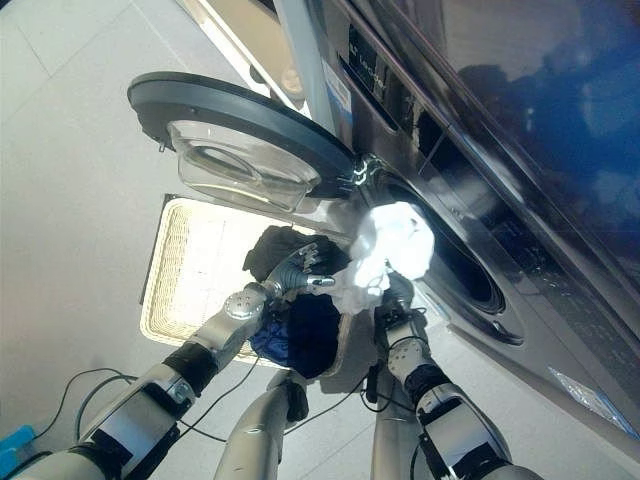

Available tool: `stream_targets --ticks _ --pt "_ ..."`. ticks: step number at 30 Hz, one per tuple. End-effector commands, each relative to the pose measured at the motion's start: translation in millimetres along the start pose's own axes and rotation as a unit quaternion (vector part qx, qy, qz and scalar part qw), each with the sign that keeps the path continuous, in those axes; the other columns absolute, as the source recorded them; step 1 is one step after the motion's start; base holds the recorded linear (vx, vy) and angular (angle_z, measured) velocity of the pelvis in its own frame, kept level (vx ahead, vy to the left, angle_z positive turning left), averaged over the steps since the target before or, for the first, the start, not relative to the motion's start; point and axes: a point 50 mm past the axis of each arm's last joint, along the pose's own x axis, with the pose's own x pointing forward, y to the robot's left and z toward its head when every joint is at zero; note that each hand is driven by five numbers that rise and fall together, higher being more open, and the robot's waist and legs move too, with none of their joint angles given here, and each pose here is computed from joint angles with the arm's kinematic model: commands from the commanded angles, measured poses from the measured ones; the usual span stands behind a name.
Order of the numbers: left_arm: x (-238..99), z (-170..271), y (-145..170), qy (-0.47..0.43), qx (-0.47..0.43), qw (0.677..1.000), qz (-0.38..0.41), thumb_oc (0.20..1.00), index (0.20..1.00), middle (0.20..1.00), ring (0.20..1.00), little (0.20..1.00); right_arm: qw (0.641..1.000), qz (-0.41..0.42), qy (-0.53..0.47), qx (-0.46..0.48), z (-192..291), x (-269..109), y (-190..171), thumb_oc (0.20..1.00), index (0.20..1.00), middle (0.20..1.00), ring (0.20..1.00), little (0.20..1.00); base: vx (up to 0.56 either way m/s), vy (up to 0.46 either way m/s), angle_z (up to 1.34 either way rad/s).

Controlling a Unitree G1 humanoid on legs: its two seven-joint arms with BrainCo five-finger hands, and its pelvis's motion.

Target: Put the clothes into the washing machine.

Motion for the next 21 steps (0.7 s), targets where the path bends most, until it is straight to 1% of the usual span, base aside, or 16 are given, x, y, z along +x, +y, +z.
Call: stream_targets --ticks 1,4,5,8,9,10,14,16,17,18,20,21 --pt "4 27 -6 -0.081 0.039 0.995 0.035 1.0 1.0 1.0 1.0 1.0 0.997 -0.027 -0.072 0.001 17 7 16 0.2 0.2 0.2 0.2 0.2 0.03 0.107 -0.11" --pt "3 28 -5 -0.087 0.04 0.994 0.047 1.0 1.0 1.0 1.0 1.0 0.991 -0.079 -0.105 0.028 27 7 6 0.2 0.2 0.2 0.2 0.2 0.03 0.057 -0.06" --pt "3 28 -5 -0.087 0.04 0.994 0.048 1.0 1.0 1.0 1.0 1.0 0.99 -0.083 -0.107 0.03 27 7 5 0.2 0.2 0.2 0.2 0.2 0.02 0.035 -0.04" --pt "4 26 -4 -0.085 0.037 0.994 0.061 1.0 1.0 1.0 1.0 1.0 0.973 -0.148 -0.162 0.077 50 11 -5 0.2 0.2 0.2 0.2 0.2 0.04 0.017 -0.03" --pt "4 26 -4 -0.085 0.038 0.994 0.062 1.0 1.0 1.0 1.0 1.0 0.969 -0.158 -0.172 0.083 55 11 -8 0.2 0.2 0.2 0.2 0.2 0.03 -0.014 0.0" --pt "4 26 -4 -0.084 0.037 0.994 0.063 1.0 1.0 1.0 1.0 1.0 0.959 -0.183 -0.199 0.084 70 13 -12 0.2 0.2 0.2 0.2 0.2 0.0 0.0 0.0" --pt "4 27 -5 -0.088 0.03 0.994 0.063 1.0 1.0 1.0 1.0 1.0 0.944 -0.217 -0.243 0.052 100 17 -12 0.2 0.2 0.2 0.2 0.2 0.01 -0.003 0.05" --pt "4 32 -3 -0.098 0.03 0.993 0.06 1.0 1.0 1.0 1.0 1.0 0.926 -0.236 -0.294 0.022 138 21 -6 0.2 0.2 0.2 0.2 0.2 0.0 -0.032 0.06" --pt "4 33 -3 -0.099 0.029 0.993 0.061 1.0 1.0 1.0 1.0 1.0 0.924 -0.237 -0.3 0.018 142 21 -4 0.2 0.2 0.2 0.2 0.2 0.01 -0.052 0.09" --pt "1 36 -1 -0.108 0.022 0.992 0.059 1.0 1.0 1.0 1.0 1.0 0.91 -0.241 -0.337 0.0 172 22 3 0.2 0.2 0.2 0.2 0.2 0.02 -0.033 0.11" --pt "0 36 -1 -0.109 0.02 0.992 0.059 1.0 1.0 1.0 1.0 1.0 0.909 -0.242 -0.341 0.001 176 22 4 0.2 0.2 0.2 0.2 0.2 0.02 -0.028 0.12" --pt "-3 38 1 -0.115 -0.002 0.992 0.057 1.0 1.0 1.0 1.0 1.0 0.894 -0.248 -0.372 0.01 199 19 4 0.2 0.2 0.2 0.2 0.2 0.02 -0.034 0.13"
